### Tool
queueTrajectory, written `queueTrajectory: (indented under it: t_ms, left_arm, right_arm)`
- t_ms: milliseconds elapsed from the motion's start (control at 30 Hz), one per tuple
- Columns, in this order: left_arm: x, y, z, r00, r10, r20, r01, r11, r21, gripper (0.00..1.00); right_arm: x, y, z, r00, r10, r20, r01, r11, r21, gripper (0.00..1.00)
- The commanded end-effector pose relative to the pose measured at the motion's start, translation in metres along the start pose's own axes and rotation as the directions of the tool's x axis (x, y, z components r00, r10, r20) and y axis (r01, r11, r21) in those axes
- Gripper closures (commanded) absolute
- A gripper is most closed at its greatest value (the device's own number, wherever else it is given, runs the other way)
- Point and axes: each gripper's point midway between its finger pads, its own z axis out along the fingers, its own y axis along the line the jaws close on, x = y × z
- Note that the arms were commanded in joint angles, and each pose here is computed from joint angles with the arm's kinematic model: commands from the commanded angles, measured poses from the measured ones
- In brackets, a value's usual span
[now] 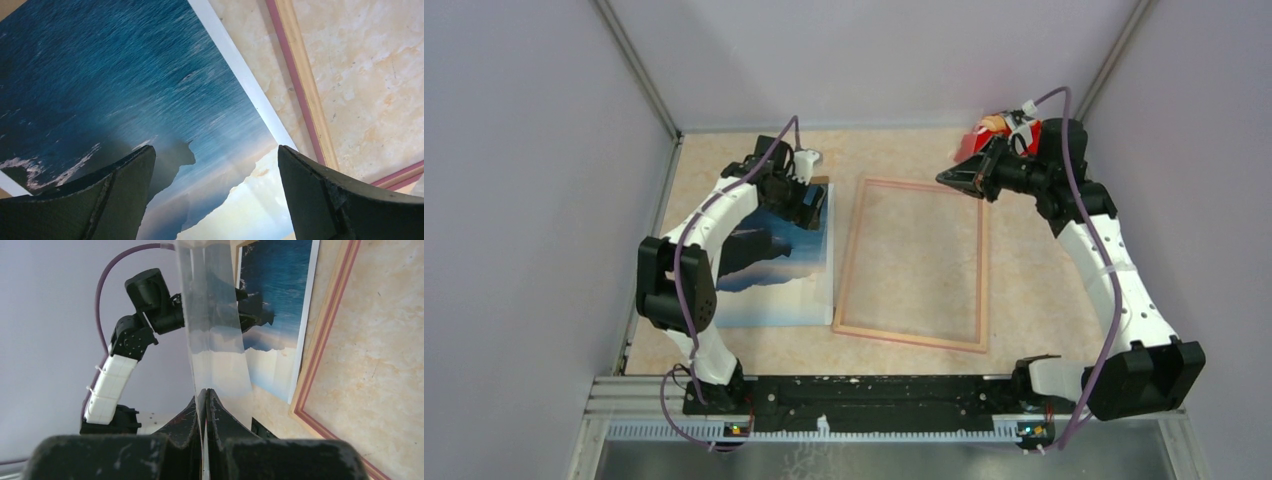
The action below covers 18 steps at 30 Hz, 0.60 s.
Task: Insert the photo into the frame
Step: Place the photo frame item in the photo frame.
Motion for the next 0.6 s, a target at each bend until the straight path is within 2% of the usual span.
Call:
queueTrajectory:
  t_ms: [0, 167, 300, 333, 567]
  left_arm:
    - [-0.015, 0.015, -0.02, 0.997, 0.006, 0.072, -0.001, 0.997, -0.073, 0.02]
    - [0.0, 0.024, -0.013, 0.999, 0.008, 0.037, -0.004, 0.994, -0.109, 0.02]
    - [0.023, 0.027, 0.009, 1.0, 0.01, -0.012, -0.011, 0.993, -0.12, 0.02]
    - [0.038, 0.031, 0.021, 0.999, 0.01, -0.054, -0.017, 0.991, -0.134, 0.02]
    - [0.041, 0.016, 0.032, 0.996, 0.056, -0.067, -0.064, 0.99, -0.123, 0.02]
  right_arm:
    - [0.005, -0.007, 0.01, 1.0, 0.013, -0.023, -0.014, 0.999, -0.045, 1.0]
    - [0.017, -0.09, 0.03, 0.996, 0.076, -0.042, -0.073, 0.995, 0.072, 1.0]
    - [0.021, -0.154, 0.03, 0.991, 0.133, -0.01, -0.131, 0.983, 0.133, 1.0]
    - [0.025, -0.181, 0.03, 0.988, 0.151, -0.008, -0.148, 0.974, 0.169, 1.0]
    - [0.038, -0.224, 0.034, 0.987, 0.159, -0.031, -0.145, 0.952, 0.27, 1.0]
